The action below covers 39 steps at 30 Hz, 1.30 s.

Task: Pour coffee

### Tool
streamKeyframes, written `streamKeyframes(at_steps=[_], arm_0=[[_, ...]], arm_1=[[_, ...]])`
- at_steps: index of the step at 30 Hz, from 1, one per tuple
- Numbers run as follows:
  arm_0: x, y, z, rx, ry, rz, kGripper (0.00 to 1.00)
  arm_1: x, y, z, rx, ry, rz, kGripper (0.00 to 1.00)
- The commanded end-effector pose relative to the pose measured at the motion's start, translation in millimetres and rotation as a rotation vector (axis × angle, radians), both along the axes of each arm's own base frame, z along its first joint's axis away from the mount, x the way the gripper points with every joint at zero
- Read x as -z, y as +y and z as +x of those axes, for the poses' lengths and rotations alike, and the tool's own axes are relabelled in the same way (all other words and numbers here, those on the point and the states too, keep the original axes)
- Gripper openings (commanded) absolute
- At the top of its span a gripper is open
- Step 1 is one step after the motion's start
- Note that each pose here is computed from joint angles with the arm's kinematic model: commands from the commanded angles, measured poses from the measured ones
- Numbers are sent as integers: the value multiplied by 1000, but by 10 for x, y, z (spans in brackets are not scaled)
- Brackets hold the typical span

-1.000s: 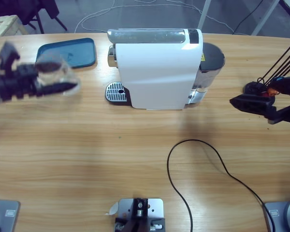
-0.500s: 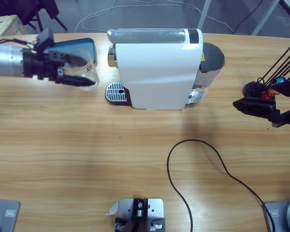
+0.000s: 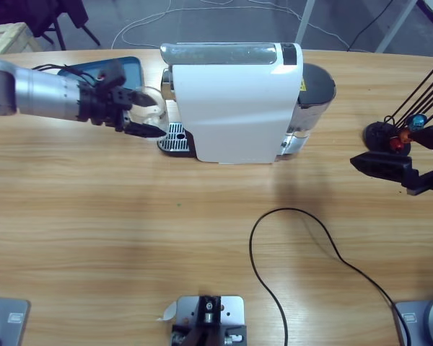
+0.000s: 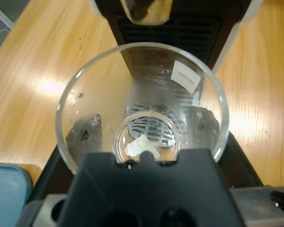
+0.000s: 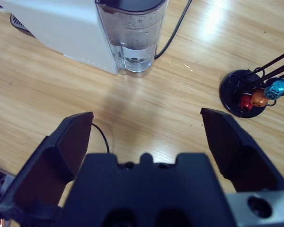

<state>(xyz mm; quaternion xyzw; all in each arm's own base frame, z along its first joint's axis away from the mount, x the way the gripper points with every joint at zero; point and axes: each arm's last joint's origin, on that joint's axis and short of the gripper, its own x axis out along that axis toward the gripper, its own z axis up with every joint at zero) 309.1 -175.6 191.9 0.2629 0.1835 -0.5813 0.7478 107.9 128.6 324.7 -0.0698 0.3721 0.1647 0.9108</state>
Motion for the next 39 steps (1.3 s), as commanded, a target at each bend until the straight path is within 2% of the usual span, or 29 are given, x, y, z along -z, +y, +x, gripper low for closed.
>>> streamKeyframes(at_steps=[1, 11, 28, 39], arm_0=[[165, -153, 55, -6, 65, 79, 0], [206, -344, 37, 14, 110, 166, 0], [164, -444, 137, 5, 105, 157, 0], [182, -496, 41, 28, 140, 179, 0]], arm_1=[[136, -42, 1, 14, 18, -33, 1000], [127, -43, 4, 18, 13, -34, 1000], [152, -35, 8, 16, 22, -37, 1000], [172, -27, 11, 13, 23, -34, 1000]])
